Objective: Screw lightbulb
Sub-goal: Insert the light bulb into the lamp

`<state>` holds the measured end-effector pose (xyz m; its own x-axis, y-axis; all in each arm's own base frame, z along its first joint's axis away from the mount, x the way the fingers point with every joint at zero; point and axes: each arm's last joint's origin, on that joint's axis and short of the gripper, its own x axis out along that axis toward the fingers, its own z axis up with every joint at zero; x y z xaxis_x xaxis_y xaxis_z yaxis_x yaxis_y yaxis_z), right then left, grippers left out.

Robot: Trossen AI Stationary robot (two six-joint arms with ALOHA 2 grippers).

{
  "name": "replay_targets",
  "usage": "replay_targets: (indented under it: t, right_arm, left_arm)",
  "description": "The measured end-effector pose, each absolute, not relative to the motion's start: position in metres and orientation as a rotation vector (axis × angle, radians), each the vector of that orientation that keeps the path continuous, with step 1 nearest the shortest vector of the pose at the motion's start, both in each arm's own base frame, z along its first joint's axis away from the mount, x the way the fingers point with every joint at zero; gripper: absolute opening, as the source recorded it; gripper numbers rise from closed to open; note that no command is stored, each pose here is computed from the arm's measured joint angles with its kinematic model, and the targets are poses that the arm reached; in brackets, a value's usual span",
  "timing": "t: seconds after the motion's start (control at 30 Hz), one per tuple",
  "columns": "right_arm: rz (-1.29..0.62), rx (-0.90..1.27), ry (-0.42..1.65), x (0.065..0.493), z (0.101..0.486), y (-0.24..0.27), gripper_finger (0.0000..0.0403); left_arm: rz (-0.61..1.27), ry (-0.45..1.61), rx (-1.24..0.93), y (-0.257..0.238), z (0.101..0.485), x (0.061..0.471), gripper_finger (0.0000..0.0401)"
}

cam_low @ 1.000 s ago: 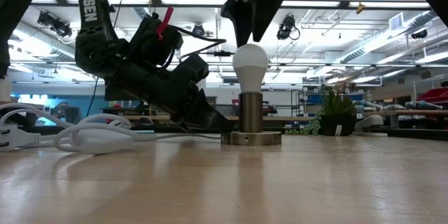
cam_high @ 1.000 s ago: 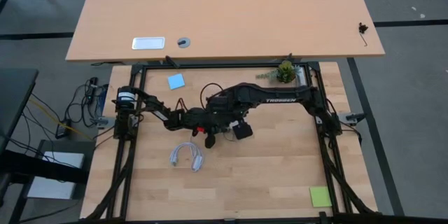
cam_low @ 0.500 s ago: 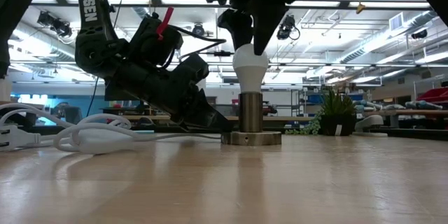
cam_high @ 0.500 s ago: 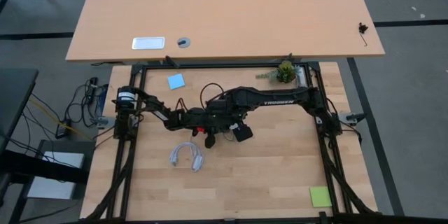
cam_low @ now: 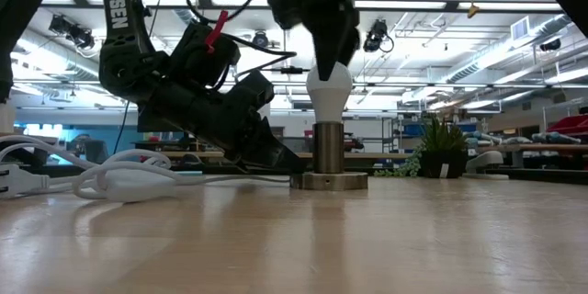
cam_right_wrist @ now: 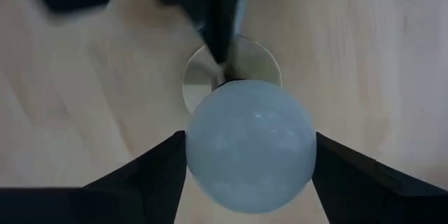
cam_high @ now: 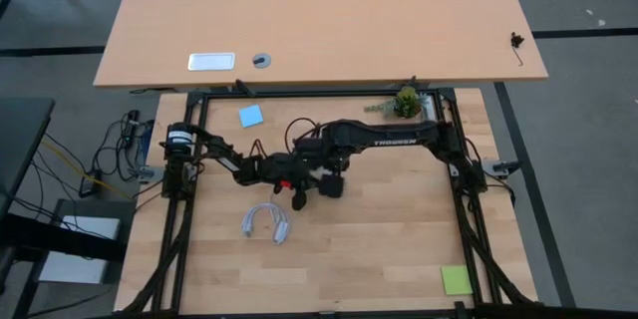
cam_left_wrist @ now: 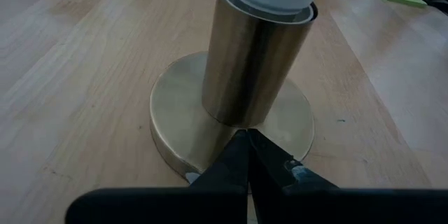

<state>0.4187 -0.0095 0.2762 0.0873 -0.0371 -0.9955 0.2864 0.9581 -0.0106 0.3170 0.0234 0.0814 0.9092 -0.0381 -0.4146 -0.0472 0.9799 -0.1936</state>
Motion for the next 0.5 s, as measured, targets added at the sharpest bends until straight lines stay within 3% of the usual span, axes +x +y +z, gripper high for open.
replay_targets:
  t: [0.17, 0.5]
  right_arm:
    - [-0.372, 0.431, 1.433, 0.420, 0.277, -0.013, 0.0297]
    - [-0.168, 0.282, 1.432, 0.420, 0.289, -0.011, 0.0338]
  left_arm:
    - [0.003, 0.429, -0.204, 0.023, 0.082, 0.317, 0.0008]
    - [0.002, 0.430, -0.206, 0.023, 0.082, 0.317, 0.0007]
